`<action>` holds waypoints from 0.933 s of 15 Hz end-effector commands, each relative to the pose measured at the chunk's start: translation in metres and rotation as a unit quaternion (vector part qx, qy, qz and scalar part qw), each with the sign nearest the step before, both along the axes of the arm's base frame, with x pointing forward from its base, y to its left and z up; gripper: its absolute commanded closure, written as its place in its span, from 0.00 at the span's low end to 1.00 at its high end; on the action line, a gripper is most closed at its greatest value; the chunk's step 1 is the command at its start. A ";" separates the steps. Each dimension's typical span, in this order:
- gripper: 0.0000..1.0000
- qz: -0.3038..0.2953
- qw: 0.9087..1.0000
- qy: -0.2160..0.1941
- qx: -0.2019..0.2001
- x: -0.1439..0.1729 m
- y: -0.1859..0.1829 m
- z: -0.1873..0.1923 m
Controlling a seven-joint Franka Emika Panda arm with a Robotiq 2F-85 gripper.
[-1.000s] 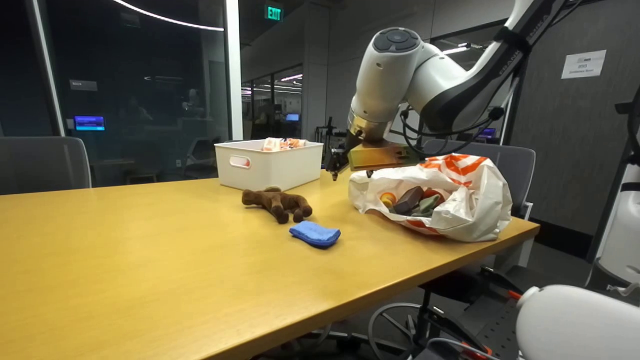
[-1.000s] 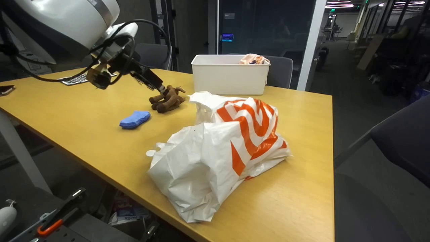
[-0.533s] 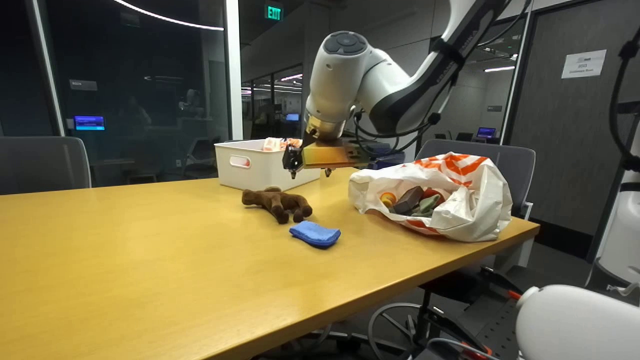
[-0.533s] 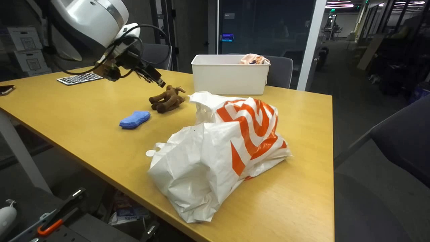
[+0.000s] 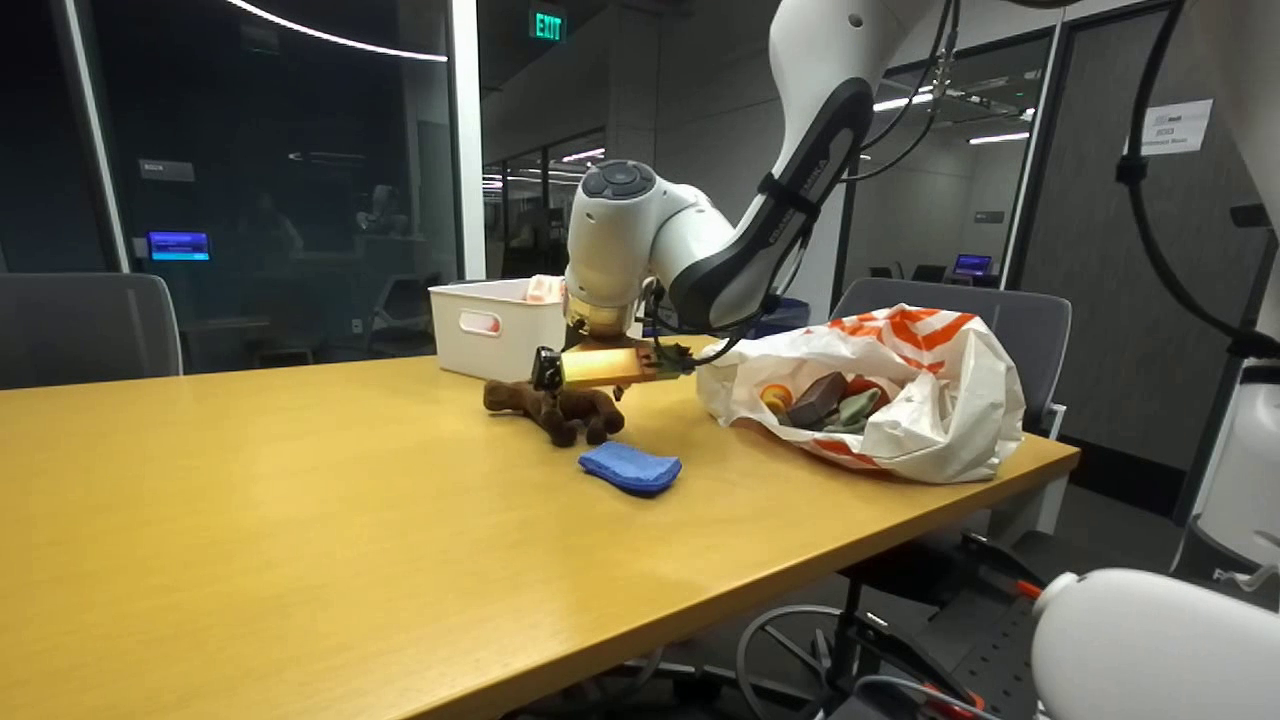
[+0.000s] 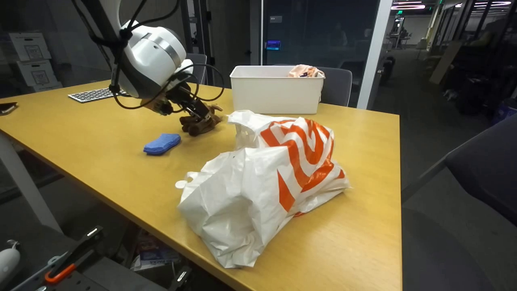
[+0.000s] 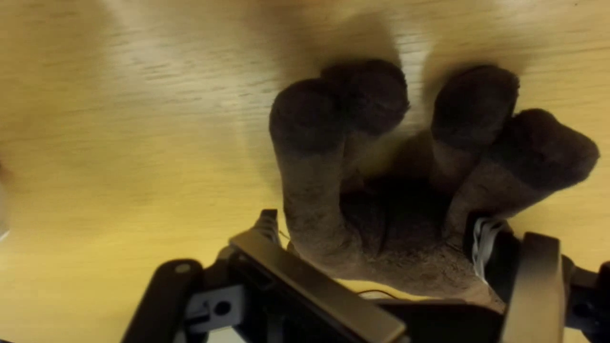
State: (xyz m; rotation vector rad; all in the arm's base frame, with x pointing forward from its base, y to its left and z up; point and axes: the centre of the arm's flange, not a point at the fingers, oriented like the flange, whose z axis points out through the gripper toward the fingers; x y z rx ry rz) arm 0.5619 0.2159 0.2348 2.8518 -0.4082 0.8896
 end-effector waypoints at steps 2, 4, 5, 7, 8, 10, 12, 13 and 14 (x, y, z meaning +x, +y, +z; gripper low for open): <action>0.34 0.025 1.000 -0.002 0.008 0.028 0.003 -0.008; 0.48 0.027 0.999 -0.008 0.017 0.029 0.004 -0.005; 0.57 0.028 0.999 -0.012 0.020 0.029 0.004 -0.003; 0.73 0.026 0.999 -0.014 0.028 0.027 0.005 0.000; 0.80 0.028 0.999 -0.016 0.032 0.026 0.005 0.000; 0.95 0.027 0.999 -0.016 0.038 0.024 0.005 0.002; 0.97 0.024 0.999 -0.016 0.045 0.023 0.004 0.003; 0.94 0.023 0.998 -0.018 0.050 0.022 0.003 0.005; 0.94 0.020 0.998 -0.020 0.054 0.020 0.002 0.008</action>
